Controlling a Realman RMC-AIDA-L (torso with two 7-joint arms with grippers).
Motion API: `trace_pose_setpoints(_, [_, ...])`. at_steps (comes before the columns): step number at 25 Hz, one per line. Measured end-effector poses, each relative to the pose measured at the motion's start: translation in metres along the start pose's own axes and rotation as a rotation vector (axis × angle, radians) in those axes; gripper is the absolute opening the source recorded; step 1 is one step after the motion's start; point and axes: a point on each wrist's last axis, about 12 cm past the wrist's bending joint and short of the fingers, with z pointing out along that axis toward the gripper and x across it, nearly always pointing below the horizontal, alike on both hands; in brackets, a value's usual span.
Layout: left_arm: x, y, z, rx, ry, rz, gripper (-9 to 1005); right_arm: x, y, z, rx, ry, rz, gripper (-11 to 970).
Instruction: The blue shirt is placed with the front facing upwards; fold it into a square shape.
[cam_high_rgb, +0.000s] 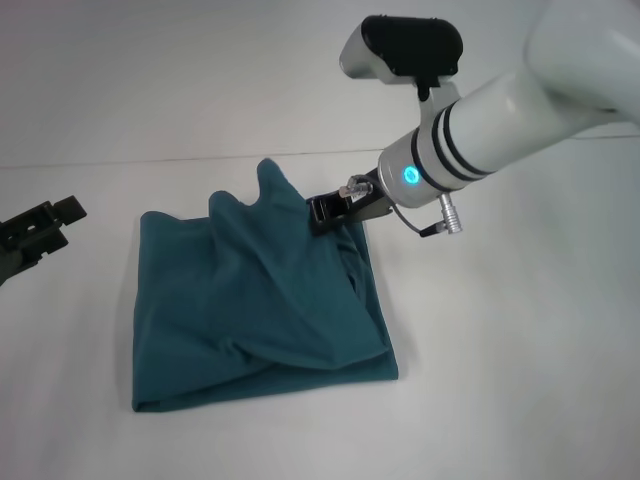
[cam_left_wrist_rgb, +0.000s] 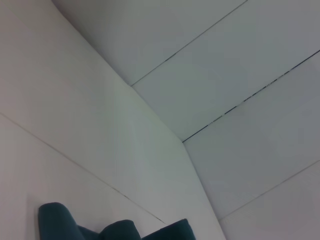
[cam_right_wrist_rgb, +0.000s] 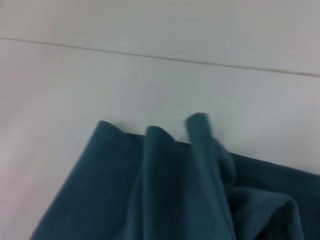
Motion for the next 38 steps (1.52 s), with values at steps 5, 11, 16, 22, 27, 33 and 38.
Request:
trace_pose_setpoints(5, [0.000, 0.000, 0.000, 0.004, -0.006, -0.003, 751, -0.004, 0.000, -0.013, -0.023, 0.010, 0.000, 24])
trace_pose_setpoints(11, [0.000, -0.001, 0.001, 0.007, -0.003, 0.000, 751, -0.002, -0.009, -0.018, -0.009, 0.012, 0.020, 24])
trace_pose_setpoints(16, [0.000, 0.000, 0.000, 0.007, -0.005, -0.004, 751, -0.002, -0.020, -0.023, 0.009, -0.001, 0.047, 24])
trace_pose_setpoints(22, [0.001, 0.000, 0.000, 0.008, -0.003, -0.005, 751, 0.000, -0.028, -0.024, 0.024, -0.009, 0.059, 25])
trace_pose_setpoints(27, [0.001, 0.000, 0.000, 0.008, -0.004, -0.005, 751, 0.007, -0.032, -0.019, 0.056, 0.011, 0.052, 25])
trace_pose_setpoints(33, [0.001, 0.000, 0.000, 0.007, -0.007, -0.007, 751, 0.015, -0.039, -0.014, 0.073, 0.021, 0.071, 25])
trace_pose_setpoints(38, [0.001, 0.000, 0.000, 0.010, -0.008, -0.007, 751, 0.017, -0.042, -0.012, 0.082, 0.016, 0.073, 24])
